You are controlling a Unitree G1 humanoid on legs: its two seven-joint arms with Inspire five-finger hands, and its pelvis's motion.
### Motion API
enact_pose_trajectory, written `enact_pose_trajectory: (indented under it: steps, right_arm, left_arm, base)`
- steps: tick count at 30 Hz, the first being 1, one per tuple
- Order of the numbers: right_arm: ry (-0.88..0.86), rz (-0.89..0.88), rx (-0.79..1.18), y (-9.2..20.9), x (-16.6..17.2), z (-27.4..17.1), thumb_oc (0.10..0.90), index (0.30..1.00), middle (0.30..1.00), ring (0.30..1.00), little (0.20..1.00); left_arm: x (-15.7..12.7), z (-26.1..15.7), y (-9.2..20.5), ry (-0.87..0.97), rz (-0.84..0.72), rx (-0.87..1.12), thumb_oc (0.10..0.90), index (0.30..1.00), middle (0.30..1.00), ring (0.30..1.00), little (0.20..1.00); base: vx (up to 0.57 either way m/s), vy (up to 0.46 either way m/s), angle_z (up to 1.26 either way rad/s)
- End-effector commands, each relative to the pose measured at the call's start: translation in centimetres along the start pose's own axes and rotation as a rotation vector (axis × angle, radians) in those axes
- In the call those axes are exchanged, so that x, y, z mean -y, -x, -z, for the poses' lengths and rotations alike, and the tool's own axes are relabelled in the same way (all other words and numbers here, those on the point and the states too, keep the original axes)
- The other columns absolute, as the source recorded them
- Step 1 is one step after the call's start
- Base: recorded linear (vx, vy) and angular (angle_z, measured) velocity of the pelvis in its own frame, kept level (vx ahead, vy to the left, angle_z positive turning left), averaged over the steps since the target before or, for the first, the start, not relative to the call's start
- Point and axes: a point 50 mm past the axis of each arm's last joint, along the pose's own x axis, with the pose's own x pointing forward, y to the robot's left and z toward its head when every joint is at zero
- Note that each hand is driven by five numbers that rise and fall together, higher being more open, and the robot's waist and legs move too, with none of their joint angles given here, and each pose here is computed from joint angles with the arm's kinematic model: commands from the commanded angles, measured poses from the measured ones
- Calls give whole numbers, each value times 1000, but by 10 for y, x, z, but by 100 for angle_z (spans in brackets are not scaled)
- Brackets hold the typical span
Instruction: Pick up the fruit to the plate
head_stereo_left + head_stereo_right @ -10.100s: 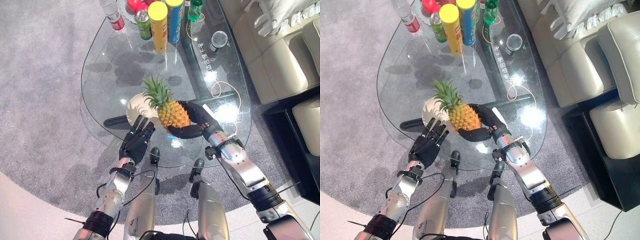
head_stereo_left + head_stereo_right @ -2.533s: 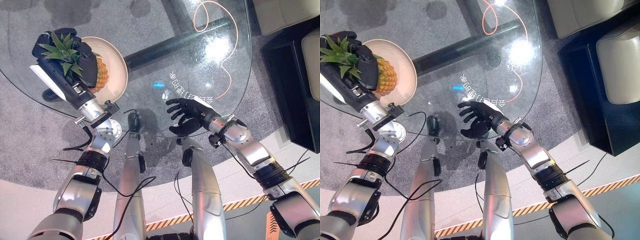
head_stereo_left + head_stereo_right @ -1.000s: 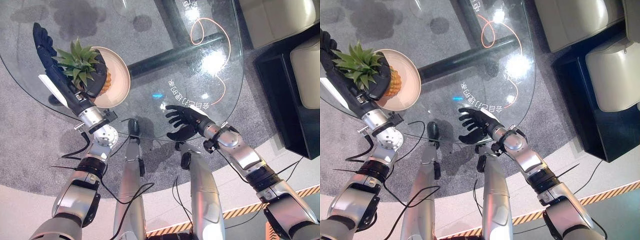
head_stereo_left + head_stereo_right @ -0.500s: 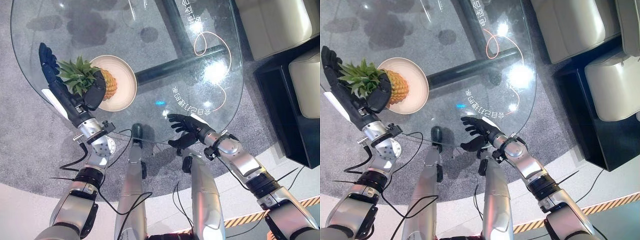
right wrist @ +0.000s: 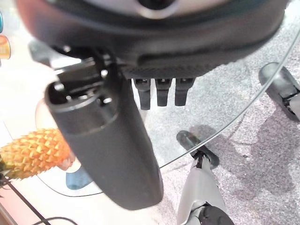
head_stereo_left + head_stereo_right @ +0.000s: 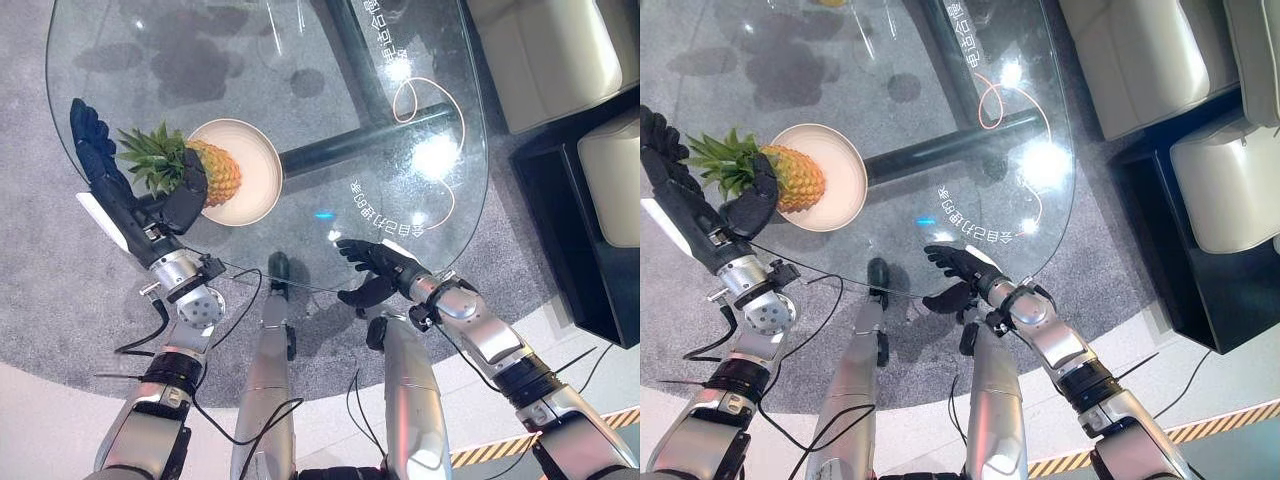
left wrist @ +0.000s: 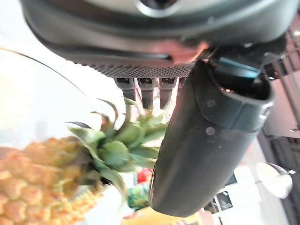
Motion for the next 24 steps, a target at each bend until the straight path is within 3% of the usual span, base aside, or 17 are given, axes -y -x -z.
enact_pose_trajectory:
  steps: [1, 16, 24]
  right_arm:
    - [1, -37, 86, 13, -12, -10, 800, 900, 900, 900, 900]
    - [-4, -29, 75, 22, -13, -1, 800, 900, 900, 900, 900]
    - [-11, -38, 68, 23, -16, 3, 800, 900, 900, 900, 900]
  left_arm:
    - [4, -37, -18, 132, 36, 239, 800, 900, 900, 900, 900]
    - [6, -66, -15, 108, 149, 377, 800, 900, 900, 900, 900]
    - [1, -62, -14, 122, 160, 299, 800, 900, 900, 900, 900]
  base:
    - [0, 0, 0]
    - [-5, -10, -3]
    - [-14, -23, -1]
